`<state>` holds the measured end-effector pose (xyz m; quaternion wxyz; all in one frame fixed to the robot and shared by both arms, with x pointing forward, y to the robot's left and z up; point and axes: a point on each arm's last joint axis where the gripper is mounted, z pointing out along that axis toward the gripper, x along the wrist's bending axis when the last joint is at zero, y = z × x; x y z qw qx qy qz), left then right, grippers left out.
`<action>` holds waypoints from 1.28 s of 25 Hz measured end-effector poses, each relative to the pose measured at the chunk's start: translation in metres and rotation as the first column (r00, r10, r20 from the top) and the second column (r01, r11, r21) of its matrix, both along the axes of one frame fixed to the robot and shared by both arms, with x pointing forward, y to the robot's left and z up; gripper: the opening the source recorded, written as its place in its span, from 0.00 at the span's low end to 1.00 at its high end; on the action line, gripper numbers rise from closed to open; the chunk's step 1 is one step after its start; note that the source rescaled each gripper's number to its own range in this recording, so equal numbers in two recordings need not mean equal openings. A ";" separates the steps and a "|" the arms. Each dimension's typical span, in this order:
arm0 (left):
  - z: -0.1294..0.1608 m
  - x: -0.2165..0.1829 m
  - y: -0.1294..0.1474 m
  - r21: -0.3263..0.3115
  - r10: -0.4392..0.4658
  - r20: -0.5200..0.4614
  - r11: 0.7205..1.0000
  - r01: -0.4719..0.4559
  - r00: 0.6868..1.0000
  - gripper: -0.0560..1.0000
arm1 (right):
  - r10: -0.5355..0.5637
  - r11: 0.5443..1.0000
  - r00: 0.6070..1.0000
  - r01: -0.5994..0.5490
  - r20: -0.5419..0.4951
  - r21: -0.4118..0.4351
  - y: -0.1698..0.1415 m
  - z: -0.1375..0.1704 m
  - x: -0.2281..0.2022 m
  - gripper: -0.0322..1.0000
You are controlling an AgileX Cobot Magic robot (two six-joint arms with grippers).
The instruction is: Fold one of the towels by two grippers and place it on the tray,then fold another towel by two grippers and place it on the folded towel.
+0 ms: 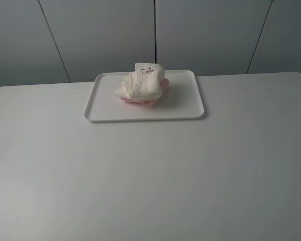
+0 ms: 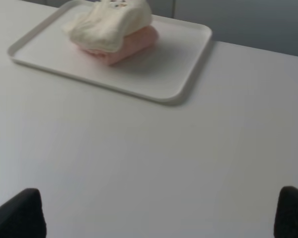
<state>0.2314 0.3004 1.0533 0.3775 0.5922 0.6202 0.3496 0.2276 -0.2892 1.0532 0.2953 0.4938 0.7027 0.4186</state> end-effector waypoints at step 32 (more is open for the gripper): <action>0.000 0.000 0.000 0.000 0.059 0.000 0.998 -0.059 0.998 1.00 | -0.195 0.981 0.981 0.195 0.001 0.006 0.002 0.000 0.002 1.00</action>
